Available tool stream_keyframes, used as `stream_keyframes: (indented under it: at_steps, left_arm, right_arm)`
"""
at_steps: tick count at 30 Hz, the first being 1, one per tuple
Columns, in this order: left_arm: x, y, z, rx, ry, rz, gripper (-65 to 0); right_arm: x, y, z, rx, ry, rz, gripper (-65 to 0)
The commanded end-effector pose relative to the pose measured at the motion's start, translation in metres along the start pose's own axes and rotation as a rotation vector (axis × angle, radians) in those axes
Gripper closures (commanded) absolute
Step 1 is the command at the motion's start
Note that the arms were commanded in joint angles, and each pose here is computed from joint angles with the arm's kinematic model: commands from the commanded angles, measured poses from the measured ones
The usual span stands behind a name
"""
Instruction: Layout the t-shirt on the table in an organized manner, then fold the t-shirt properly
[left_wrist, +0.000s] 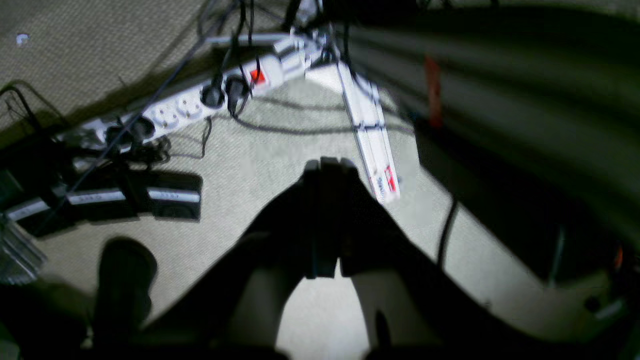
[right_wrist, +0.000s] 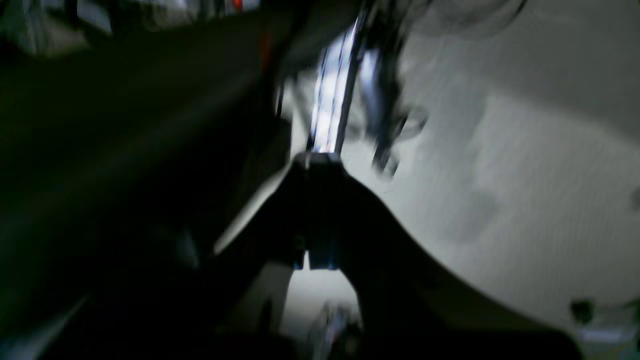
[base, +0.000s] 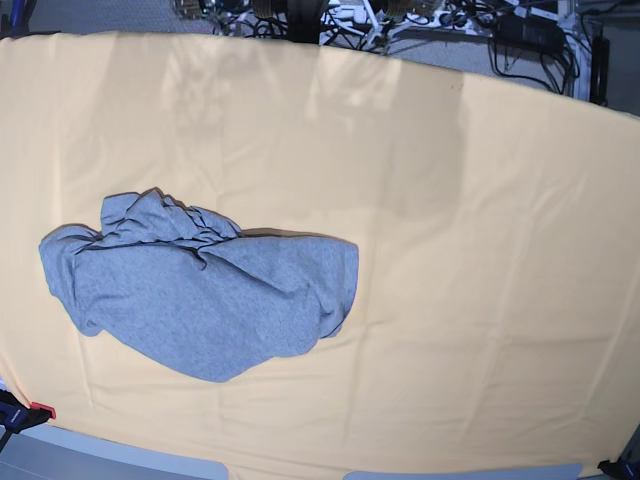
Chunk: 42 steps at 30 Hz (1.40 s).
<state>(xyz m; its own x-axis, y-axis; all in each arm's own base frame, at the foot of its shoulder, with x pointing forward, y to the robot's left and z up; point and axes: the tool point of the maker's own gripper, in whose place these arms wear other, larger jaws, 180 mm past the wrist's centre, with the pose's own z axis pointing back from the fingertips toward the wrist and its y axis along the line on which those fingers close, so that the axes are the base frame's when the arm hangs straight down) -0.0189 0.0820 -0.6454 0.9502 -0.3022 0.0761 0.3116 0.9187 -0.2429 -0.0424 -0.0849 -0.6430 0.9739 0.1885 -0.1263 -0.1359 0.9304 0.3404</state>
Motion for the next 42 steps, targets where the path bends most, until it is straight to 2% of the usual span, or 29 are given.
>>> stream_keyframes:
  at_steps: [1, 6, 9, 13, 19, 22, 26, 32, 37, 38, 42]
  left_arm:
    - [-0.006, -0.008, 0.002, -0.018, 0.005, -0.002, 0.0]
    - [-0.015, -0.047, 0.014, -0.119, 0.030, 0.041, 0.0]
    - [-0.018, -0.059, 0.032, -0.187, 0.047, 0.037, 0.0]
    - [-0.026, -0.058, 0.060, -0.202, 0.036, 0.012, 0.0]
    - [-0.040, -0.069, 0.109, -0.208, -0.004, -0.056, 0.0]
    - [-0.048, -0.075, 0.137, -0.225, -0.018, -0.103, 0.0]
    - [-0.050, -0.084, 0.176, -0.241, -0.052, -0.163, 0.0]
    - [-0.026, -0.083, 0.231, -0.204, -0.126, -0.212, 0.0]
    - [0.014, -0.070, 0.272, -0.149, -0.266, -0.198, 0.0]
    - [0.023, -0.068, 0.279, -0.145, -0.297, -0.189, 0.0]
    - [0.054, -0.058, 0.302, -0.114, -0.404, -0.180, 0.0]
  right_arm:
    - [-0.011, 0.003, 0.002, 0.025, 0.028, 0.009, 0.0]
    - [-0.055, 0.028, 0.012, 0.124, 0.136, 0.054, 0.0]
    - [-0.070, 0.044, 0.024, 0.165, 0.145, 0.027, 0.0]
    - [-0.086, 0.053, 0.047, 0.173, 0.142, 0.048, 0.0]
    - [-0.099, 0.044, 0.096, 0.080, 0.096, 0.099, 0.0]
    - [-0.102, 0.038, 0.125, 0.009, 0.050, 0.114, 0.0]
    - [-0.100, 0.043, 0.167, -0.042, -0.013, 0.165, 0.0]
    - [-0.083, 0.058, 0.228, -0.135, -0.121, 0.259, 0.0]
    - [-0.053, 0.072, 0.267, -0.183, -0.240, 0.316, 0.0]
    - [-0.045, 0.075, 0.274, -0.189, -0.267, 0.323, 0.0]
    - [-0.043, 0.065, 0.277, -0.246, -0.272, 0.305, 0.0]
